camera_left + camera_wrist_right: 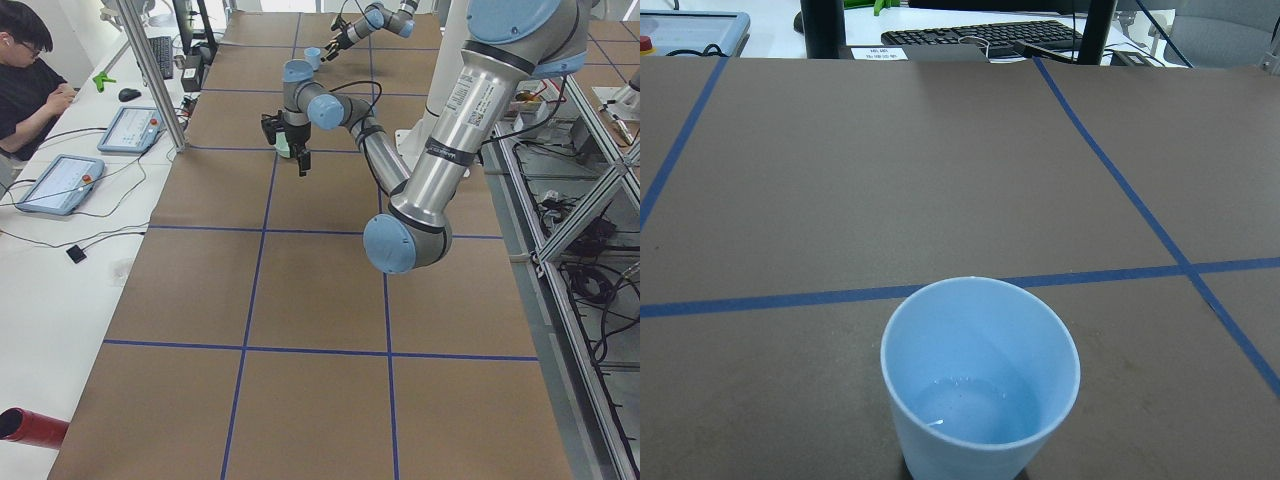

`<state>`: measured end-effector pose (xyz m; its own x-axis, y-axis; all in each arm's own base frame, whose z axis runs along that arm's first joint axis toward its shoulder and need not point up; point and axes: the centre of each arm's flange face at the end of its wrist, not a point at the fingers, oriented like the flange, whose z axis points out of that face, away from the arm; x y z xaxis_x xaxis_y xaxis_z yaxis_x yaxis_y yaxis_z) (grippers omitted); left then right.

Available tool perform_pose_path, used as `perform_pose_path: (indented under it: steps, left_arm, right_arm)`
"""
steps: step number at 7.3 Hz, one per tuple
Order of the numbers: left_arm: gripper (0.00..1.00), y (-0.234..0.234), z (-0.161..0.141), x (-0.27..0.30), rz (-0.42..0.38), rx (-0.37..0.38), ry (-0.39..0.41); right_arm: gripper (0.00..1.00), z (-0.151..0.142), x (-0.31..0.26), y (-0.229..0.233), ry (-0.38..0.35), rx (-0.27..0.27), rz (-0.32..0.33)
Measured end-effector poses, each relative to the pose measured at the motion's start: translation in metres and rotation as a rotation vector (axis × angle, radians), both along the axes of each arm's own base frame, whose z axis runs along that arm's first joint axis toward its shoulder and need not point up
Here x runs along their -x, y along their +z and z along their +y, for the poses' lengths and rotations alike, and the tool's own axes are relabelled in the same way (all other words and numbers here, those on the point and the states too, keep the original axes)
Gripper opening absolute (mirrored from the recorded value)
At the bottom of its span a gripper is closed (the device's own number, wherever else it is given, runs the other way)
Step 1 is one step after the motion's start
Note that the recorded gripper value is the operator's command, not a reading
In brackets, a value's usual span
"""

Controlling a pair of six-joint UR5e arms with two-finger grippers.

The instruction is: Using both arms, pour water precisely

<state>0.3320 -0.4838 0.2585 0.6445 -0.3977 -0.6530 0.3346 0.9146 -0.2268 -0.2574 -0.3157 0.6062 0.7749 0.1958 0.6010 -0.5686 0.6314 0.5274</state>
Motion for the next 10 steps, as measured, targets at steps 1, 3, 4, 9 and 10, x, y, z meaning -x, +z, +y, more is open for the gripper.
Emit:
perform_pose_path:
  steps: [1, 3, 4, 9, 10]
  left_arm:
    - [1.0, 0.001, 0.0, 0.0, -0.001, 0.001, 0.0]
    - [1.0, 0.003, -0.002, -0.002, -0.006, 0.006, 0.0]
    - [1.0, 0.004, -0.002, -0.002, -0.007, 0.008, 0.0]
    - [1.0, 0.006, -0.004, -0.005, -0.01, 0.012, 0.002]
    - [1.0, 0.006, -0.005, -0.005, -0.009, 0.013, 0.001]
  right_arm:
    - [0.98, -0.002, 0.004, 0.004, -0.002, -0.005, 0.009]
    - [0.98, -0.004, 0.009, 0.008, -0.012, -0.013, 0.025]
    - [0.98, -0.006, 0.013, 0.011, -0.016, -0.016, 0.03]
    - [0.98, -0.018, 0.01, 0.026, -0.027, -0.035, 0.074]
    - [0.98, -0.026, 0.006, 0.03, -0.025, -0.053, 0.077]
